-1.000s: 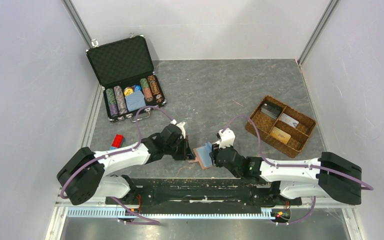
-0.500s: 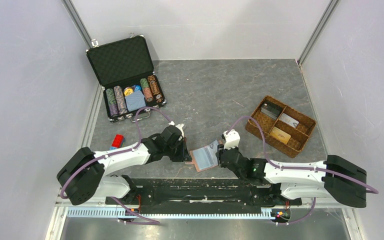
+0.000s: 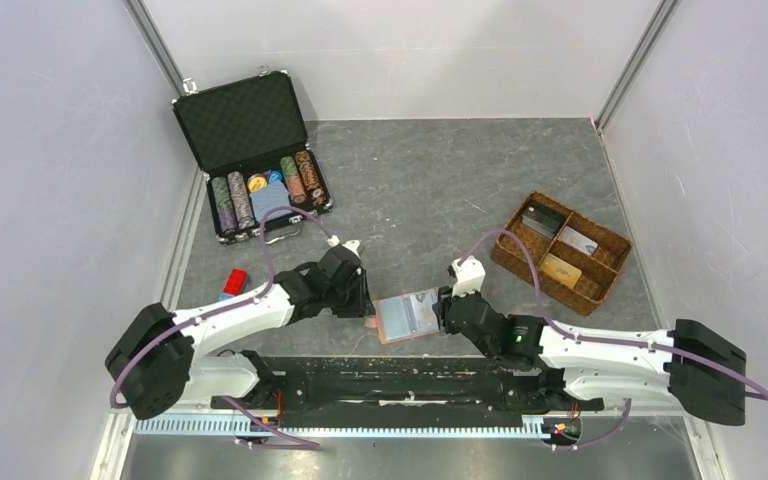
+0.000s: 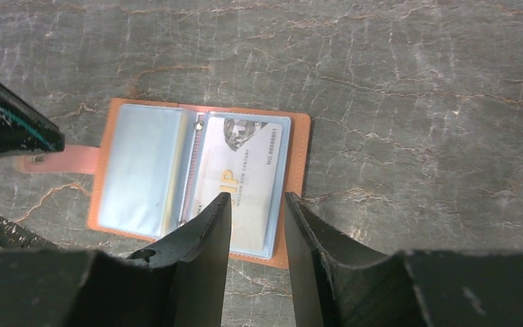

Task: Take the credit cards out of the card holder
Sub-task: Open the card holder at the center of the board, then remove the credit card from the card holder.

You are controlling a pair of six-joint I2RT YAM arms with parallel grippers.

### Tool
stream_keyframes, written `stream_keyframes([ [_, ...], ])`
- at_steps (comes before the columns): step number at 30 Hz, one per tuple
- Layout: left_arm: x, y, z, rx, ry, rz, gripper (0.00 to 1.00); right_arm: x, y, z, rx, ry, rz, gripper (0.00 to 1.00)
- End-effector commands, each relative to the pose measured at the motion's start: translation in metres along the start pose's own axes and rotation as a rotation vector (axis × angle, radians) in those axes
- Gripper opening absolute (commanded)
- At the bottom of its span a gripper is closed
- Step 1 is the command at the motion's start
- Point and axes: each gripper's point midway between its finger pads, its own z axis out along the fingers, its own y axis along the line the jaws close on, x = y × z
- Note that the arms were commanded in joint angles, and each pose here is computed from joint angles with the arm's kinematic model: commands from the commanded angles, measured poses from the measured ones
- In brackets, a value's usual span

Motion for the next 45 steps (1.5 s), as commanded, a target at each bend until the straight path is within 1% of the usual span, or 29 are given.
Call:
stream_keyframes([
  [1, -0.031, -0.015, -0.017, 0.009, -0.095, 0.015, 0.34, -0.018, 0.020, 0.000, -0.097, -0.011, 0.029, 0.36],
  [3, -0.039, -0.025, -0.021, 0.040, -0.116, 0.003, 0.40, -0.016, 0.022, 0.003, -0.132, 0.004, 0.047, 0.35],
  [7, -0.045, -0.055, -0.025, 0.172, -0.111, -0.003, 0.43, -0.016, 0.020, 0.010, -0.152, 0.023, 0.065, 0.33],
  [10, -0.047, -0.073, -0.019, 0.250, -0.091, -0.005, 0.44, -0.016, 0.020, 0.015, -0.177, 0.036, 0.088, 0.32],
  [16, -0.042, -0.081, 0.006, 0.306, -0.062, -0.044, 0.44, -0.003, 0.015, 0.024, -0.211, 0.074, 0.126, 0.31],
  [17, -0.045, -0.084, 0.009, 0.326, -0.078, -0.047, 0.44, -0.001, 0.014, 0.025, -0.216, 0.084, 0.132, 0.31],
  [25, -0.038, -0.076, 0.029, 0.330, -0.083, -0.059, 0.45, 0.025, 0.007, 0.028, -0.245, 0.131, 0.172, 0.29],
  [34, -0.024, -0.067, 0.045, 0.335, -0.053, -0.082, 0.45, 0.044, 0.005, 0.025, -0.269, 0.164, 0.200, 0.20],
  [38, -0.021, -0.065, 0.047, 0.337, -0.048, -0.084, 0.45, 0.037, 0.008, 0.023, -0.278, 0.156, 0.207, 0.19],
  [42, -0.019, -0.061, 0.047, 0.329, -0.051, -0.083, 0.45, 0.016, 0.008, 0.019, -0.265, 0.108, 0.197, 0.24],
  [45, -0.017, -0.058, 0.048, 0.322, -0.048, -0.082, 0.45, 0.004, 0.012, 0.017, -0.274, 0.082, 0.195, 0.25],
])
